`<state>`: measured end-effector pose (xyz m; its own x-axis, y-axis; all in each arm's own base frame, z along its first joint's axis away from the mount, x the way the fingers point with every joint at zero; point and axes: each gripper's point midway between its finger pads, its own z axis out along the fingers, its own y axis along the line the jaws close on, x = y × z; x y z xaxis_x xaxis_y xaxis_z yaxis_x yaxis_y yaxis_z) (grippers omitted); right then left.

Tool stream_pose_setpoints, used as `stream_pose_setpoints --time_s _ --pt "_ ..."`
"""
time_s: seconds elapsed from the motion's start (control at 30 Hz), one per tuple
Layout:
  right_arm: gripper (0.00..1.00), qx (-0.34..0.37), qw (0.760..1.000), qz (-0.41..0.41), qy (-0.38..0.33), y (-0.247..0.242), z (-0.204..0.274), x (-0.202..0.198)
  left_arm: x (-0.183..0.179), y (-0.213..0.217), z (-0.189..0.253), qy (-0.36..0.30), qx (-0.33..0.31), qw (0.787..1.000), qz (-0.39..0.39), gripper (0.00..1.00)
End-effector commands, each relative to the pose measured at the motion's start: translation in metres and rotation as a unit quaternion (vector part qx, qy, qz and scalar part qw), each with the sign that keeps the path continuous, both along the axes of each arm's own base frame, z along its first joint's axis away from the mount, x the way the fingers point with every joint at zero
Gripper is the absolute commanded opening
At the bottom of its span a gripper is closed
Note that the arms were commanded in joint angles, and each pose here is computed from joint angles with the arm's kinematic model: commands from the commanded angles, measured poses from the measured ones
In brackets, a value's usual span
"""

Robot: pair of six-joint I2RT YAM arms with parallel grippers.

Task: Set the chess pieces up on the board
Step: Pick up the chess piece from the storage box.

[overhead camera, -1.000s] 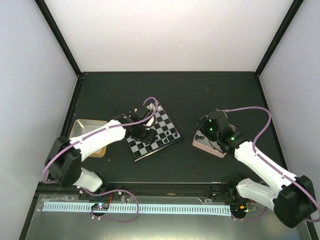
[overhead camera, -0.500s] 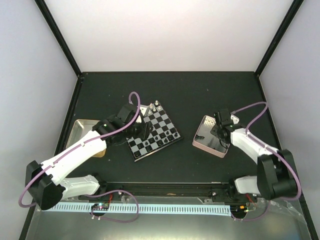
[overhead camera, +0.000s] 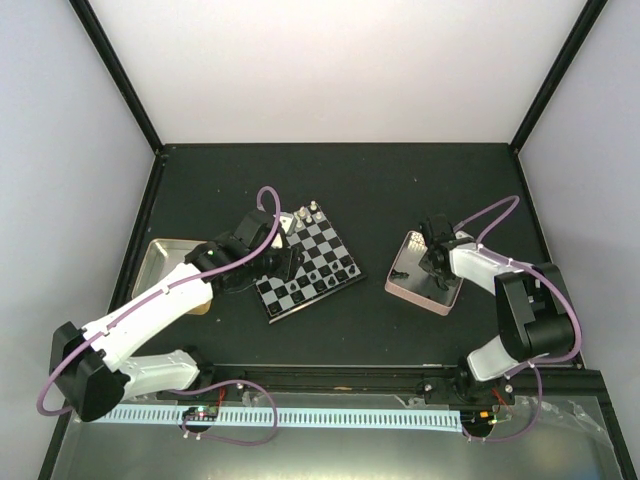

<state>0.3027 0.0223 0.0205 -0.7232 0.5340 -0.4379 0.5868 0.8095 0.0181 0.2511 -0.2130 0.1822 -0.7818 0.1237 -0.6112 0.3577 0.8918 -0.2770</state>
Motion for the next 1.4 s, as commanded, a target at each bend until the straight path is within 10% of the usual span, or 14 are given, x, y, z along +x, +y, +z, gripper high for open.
stream_pose_setpoints --time_s 0.0,0.43,1.0,1.37 --pt "0.36 -0.004 1.000 -0.009 -0.007 -0.005 0.001 -0.001 0.003 -0.002 0.009 -0.017 -0.009 1.000 0.001 0.51" --pt "0.41 0.042 0.999 -0.003 -0.001 0.005 -0.003 -0.027 0.004 -0.005 0.006 -0.012 -0.011 1.000 0.000 0.50" --pt "0.13 0.048 0.999 0.007 -0.004 0.007 -0.004 -0.031 0.003 -0.004 0.007 -0.012 -0.013 1.000 0.001 0.50" --pt "0.14 0.170 0.951 0.191 -0.172 0.075 0.089 0.011 0.005 -0.004 0.029 -0.041 -0.047 0.998 0.013 0.52"
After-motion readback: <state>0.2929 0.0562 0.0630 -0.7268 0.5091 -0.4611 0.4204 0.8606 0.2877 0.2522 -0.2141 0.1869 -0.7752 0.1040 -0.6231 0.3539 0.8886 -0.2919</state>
